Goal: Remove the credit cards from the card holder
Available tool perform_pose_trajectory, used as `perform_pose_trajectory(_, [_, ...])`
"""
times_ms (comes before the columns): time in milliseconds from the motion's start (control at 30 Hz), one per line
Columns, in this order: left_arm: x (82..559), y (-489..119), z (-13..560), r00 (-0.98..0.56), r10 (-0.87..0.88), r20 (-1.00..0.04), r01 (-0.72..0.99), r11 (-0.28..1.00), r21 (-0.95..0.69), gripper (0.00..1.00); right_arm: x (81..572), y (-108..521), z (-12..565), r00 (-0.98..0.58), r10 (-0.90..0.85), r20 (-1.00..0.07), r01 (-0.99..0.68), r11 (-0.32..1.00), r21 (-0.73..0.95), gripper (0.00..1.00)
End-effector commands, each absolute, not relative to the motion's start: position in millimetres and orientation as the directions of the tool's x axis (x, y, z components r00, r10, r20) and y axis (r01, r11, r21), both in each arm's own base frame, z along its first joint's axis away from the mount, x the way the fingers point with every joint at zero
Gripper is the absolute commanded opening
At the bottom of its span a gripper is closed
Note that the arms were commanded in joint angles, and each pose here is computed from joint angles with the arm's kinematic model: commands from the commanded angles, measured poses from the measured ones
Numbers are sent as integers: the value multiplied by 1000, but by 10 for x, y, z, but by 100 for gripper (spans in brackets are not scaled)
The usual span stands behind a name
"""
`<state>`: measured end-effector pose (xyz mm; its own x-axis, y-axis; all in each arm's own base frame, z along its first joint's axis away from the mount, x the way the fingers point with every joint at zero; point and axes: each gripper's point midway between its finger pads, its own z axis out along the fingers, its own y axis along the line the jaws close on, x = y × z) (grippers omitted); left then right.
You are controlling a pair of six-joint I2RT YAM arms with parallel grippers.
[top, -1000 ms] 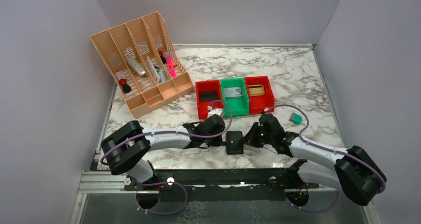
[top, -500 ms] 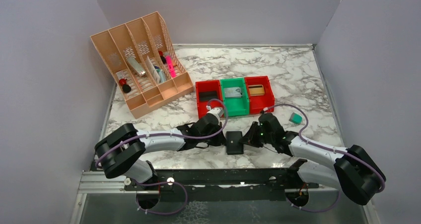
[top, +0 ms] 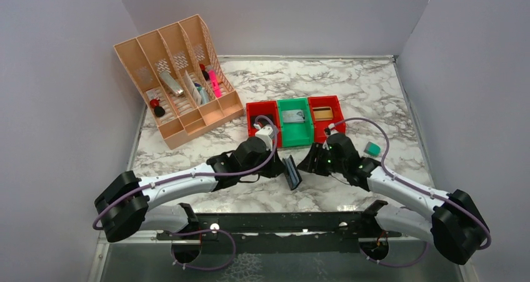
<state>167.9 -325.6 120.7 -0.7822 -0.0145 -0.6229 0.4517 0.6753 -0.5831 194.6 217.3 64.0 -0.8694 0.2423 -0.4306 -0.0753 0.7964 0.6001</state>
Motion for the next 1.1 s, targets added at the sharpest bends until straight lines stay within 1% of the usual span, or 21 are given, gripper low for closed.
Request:
perform_pose_trajectory(0, [1684,-3310,1452,-753,-15,-658,502,633,-589,0,1996,2216,869,-831,213,-515,-181,770,611,51])
perform_pose_trajectory(167, [1686,-3309,1377,-762,-3,-647,493,645,-584,0,1956,2259,920,-842,213,-496,-184,750,635,51])
perform_pose_trajectory(333, [1671,-3291,1289,-776,7,-631,478,660,-580,0,1874,2285,719,-890,167,-424,-153,768,623,46])
perform_pose_trajectory(400, [1683,-3249,1258,-777,8,-629,466,680,-566,0,1863,2290,667,-901,159,-405,-141,774,617,45])
perform_pose_trajectory(533, [1706,-3040,1115,-785,-1,-619,406,753,-517,0,1855,2334,682,-903,149,-403,-157,759,632,42])
perform_pose_trajectory(667, [1713,-2772,969,-787,-58,-614,319,813,-486,0,1854,2371,724,-900,146,-410,-174,741,648,43])
perform_pose_trajectory(833, [1664,-2502,771,-792,-90,-603,246,858,-451,0,1888,2350,673,-903,151,-402,-153,761,630,46])
perform_pose_trajectory(967, [1637,-2400,659,-798,-96,-595,218,874,-434,0,1889,2378,628,-914,134,-384,-151,765,627,48])
perform_pose_trajectory(1067, [1639,-2393,625,-800,-94,-593,215,878,-429,0,1861,2448,636,-922,104,-373,-178,742,646,48])
